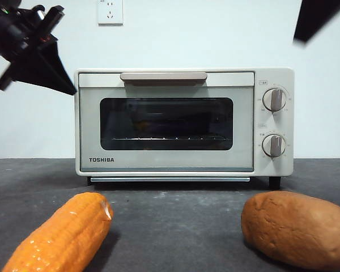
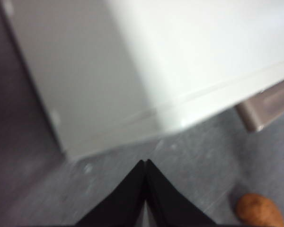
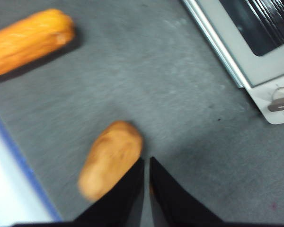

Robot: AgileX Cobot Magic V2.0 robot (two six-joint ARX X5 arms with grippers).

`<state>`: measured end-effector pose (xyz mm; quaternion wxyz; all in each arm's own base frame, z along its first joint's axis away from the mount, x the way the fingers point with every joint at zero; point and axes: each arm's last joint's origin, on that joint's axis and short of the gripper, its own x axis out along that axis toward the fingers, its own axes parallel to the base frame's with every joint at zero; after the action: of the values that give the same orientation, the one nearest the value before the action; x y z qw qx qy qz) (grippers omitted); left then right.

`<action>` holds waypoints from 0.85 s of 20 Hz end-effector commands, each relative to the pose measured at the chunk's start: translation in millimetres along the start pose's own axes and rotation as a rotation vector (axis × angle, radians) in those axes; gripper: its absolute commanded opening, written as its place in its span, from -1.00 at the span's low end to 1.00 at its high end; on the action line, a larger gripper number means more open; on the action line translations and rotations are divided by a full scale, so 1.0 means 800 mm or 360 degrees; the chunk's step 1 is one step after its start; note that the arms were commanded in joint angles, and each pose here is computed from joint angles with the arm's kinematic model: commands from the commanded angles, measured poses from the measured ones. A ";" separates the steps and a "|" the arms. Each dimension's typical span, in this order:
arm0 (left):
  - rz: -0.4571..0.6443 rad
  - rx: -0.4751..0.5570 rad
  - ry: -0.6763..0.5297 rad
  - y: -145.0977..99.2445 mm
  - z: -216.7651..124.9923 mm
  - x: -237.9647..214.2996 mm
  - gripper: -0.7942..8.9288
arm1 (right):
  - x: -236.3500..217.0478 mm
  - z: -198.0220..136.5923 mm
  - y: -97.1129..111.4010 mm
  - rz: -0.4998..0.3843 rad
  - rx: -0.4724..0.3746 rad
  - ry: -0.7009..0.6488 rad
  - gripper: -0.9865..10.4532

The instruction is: Take the eggplant from the table,put the eggplant in the oven

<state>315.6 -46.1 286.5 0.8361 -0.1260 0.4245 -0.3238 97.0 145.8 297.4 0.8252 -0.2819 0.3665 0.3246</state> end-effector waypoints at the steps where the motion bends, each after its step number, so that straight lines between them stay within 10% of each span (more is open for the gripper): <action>1: 0.0112 0.0131 -0.0041 -0.021 0.003 -0.018 -0.82 | 0.023 -0.004 -0.005 -0.0058 0.0070 -0.0027 -0.82; 11: 0.0446 0.0260 -0.0420 -0.064 -0.109 -0.028 -0.82 | 0.087 -0.061 -0.092 -0.0219 0.0870 -0.0375 -0.82; 17: 0.0414 0.0241 -0.0529 -0.076 -0.185 -0.015 -0.82 | 0.090 -0.089 -0.102 -0.0463 0.1008 -0.0678 -0.82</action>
<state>165.3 -74.0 231.3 0.9358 -0.0468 0.2705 -0.2213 164.0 66.9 216.6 0.9646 0.0033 0.2303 0.1281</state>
